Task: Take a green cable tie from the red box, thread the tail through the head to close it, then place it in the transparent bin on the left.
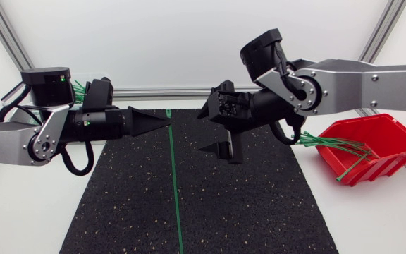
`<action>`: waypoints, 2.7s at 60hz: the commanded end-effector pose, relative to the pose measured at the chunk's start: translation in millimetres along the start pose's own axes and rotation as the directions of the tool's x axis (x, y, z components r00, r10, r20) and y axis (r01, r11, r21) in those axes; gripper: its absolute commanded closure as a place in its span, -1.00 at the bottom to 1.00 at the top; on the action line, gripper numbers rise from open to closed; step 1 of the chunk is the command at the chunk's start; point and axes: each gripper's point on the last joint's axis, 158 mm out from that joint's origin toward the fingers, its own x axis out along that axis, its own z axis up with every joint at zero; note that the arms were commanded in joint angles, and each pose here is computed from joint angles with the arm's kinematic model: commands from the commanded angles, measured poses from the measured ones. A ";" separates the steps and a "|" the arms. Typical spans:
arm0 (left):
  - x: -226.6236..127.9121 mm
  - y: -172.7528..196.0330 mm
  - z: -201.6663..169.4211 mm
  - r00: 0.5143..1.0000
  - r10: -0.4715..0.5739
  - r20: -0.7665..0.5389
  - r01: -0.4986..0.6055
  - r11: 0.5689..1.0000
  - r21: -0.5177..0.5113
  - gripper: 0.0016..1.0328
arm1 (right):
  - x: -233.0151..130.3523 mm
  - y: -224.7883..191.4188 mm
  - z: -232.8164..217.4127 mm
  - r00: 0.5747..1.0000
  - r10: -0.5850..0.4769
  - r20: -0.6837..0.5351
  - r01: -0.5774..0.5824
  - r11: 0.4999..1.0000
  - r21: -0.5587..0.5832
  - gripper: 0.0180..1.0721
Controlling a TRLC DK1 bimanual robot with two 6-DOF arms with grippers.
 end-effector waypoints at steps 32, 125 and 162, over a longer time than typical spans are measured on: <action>8.4 6.2 13.0 0.992 -0.114 -0.058 0.094 0.959 -0.269 0.92 | -12.2 -2.3 48.0 0.876 -0.366 0.315 0.480 0.595 -0.644 -0.92; 1.5 19.7 22.8 0.989 -0.134 -0.056 0.102 0.918 -0.383 0.92 | -3.6 197.7 80.9 0.930 -0.012 0.367 0.311 0.560 -0.768 0.74; 1.2 -27.0 -15.3 0.976 -0.190 -0.108 0.162 0.960 -0.229 0.92 | -47.9 155.2 132.2 0.849 -0.052 0.525 0.280 0.887 -0.366 0.89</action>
